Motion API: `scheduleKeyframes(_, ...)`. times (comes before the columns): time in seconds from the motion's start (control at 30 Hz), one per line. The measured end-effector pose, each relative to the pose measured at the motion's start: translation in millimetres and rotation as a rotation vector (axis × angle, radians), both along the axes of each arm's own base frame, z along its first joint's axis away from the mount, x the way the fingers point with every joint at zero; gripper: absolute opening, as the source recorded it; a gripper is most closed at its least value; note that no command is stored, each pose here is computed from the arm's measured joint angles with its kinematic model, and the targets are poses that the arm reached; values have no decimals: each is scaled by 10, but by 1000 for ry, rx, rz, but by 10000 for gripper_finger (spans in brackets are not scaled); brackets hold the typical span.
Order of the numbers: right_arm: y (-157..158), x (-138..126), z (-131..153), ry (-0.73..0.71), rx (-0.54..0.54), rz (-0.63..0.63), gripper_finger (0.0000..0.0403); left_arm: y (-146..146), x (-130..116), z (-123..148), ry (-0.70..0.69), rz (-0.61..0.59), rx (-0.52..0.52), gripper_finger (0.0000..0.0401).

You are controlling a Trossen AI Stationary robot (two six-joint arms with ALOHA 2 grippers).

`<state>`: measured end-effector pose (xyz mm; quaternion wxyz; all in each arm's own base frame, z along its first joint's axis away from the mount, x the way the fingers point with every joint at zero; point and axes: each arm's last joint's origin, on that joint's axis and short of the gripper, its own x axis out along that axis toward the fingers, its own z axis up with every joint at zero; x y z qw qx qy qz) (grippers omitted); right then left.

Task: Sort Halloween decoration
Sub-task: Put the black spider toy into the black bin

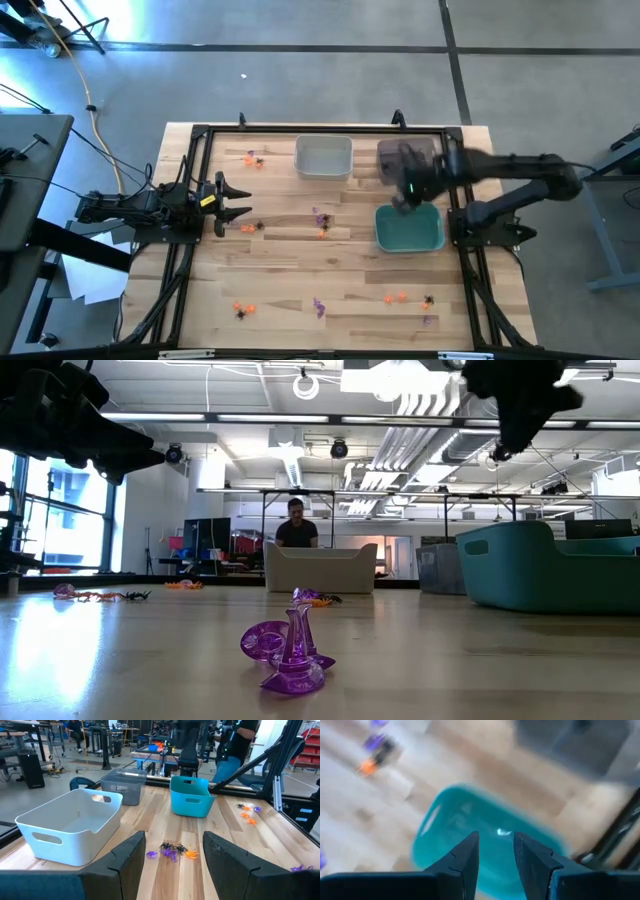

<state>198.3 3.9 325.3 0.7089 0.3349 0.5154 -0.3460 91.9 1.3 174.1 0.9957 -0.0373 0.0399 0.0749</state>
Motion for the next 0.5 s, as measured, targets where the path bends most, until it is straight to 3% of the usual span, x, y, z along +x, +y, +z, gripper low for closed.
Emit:
scheduleKeyframes(0.23,902,-18,-149,-23,37,-63,117,0,0,0,0,0,0,186)
scheduleKeyframes(0.5,1844,-34,-654,39,98,-212,117,0,0,-1,0,0,0,186)
